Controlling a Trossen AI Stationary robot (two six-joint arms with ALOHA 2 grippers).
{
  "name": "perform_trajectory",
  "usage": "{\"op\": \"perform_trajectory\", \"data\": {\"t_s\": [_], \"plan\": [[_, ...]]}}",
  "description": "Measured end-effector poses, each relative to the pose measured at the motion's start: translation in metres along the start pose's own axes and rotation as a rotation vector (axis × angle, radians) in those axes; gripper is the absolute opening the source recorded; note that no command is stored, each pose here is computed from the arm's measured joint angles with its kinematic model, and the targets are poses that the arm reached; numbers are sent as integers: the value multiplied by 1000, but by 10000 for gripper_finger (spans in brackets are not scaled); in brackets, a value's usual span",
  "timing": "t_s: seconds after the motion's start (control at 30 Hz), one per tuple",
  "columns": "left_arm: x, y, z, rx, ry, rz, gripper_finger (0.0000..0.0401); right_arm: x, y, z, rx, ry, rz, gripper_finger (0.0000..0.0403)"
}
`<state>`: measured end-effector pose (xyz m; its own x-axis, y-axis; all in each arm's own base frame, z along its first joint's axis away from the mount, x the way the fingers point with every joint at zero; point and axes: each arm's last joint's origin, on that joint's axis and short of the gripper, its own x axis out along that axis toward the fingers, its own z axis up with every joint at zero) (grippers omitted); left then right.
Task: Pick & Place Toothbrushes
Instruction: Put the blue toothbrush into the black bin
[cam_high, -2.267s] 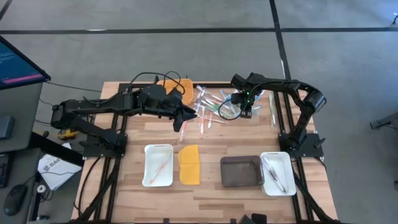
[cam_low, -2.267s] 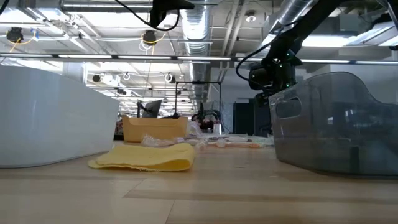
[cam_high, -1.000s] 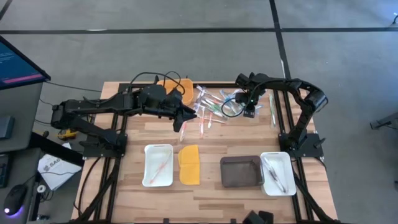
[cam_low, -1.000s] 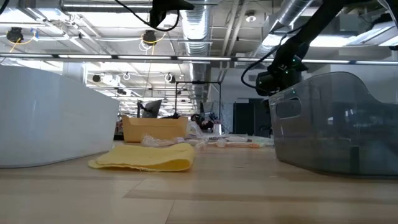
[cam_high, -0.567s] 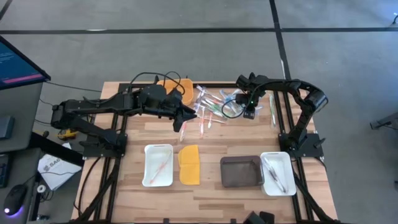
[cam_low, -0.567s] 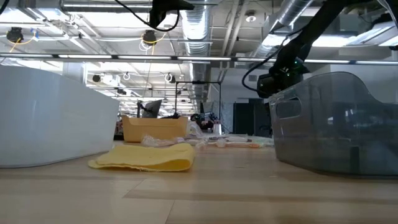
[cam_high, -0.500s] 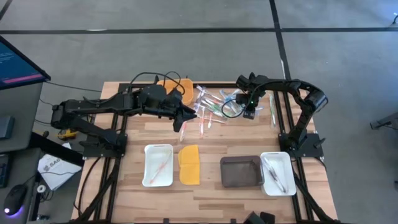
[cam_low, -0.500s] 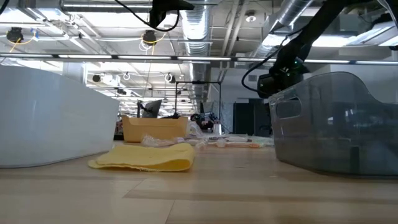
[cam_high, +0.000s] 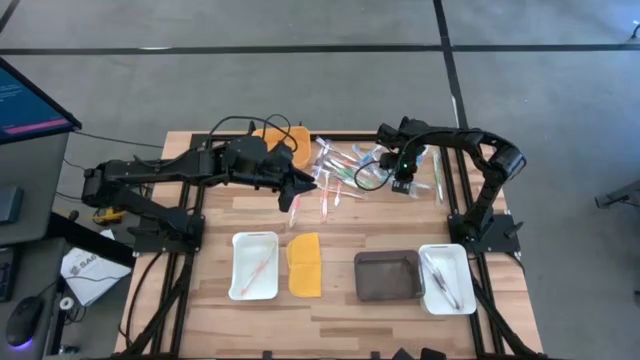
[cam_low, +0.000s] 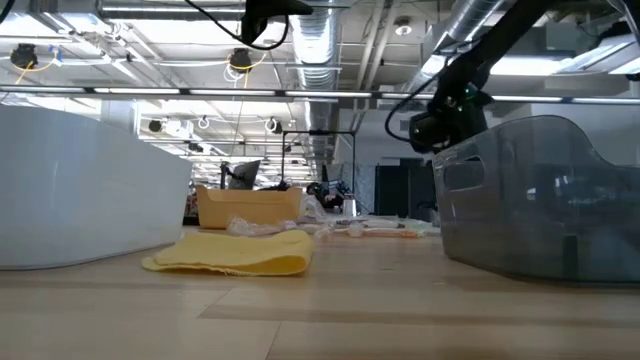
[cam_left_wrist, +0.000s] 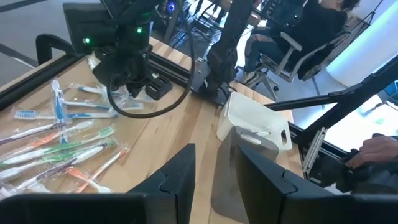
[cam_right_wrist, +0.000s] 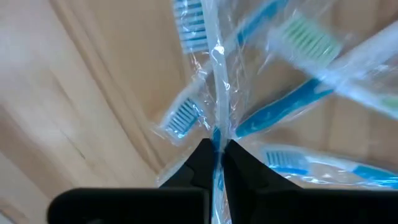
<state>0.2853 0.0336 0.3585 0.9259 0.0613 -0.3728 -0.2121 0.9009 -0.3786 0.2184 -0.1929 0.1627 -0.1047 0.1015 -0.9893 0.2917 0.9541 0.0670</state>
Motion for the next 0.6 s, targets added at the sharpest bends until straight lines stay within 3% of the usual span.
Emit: {"op": "perform_trajectory", "data": {"t_s": [0.33,0.6], "plan": [[0,0,0,1,-1,0,108,-71,13,13,16,-229,-107,8],[0,0,0,-1,0,0,108,-104,68,2,2,-300,-105,9]]}}
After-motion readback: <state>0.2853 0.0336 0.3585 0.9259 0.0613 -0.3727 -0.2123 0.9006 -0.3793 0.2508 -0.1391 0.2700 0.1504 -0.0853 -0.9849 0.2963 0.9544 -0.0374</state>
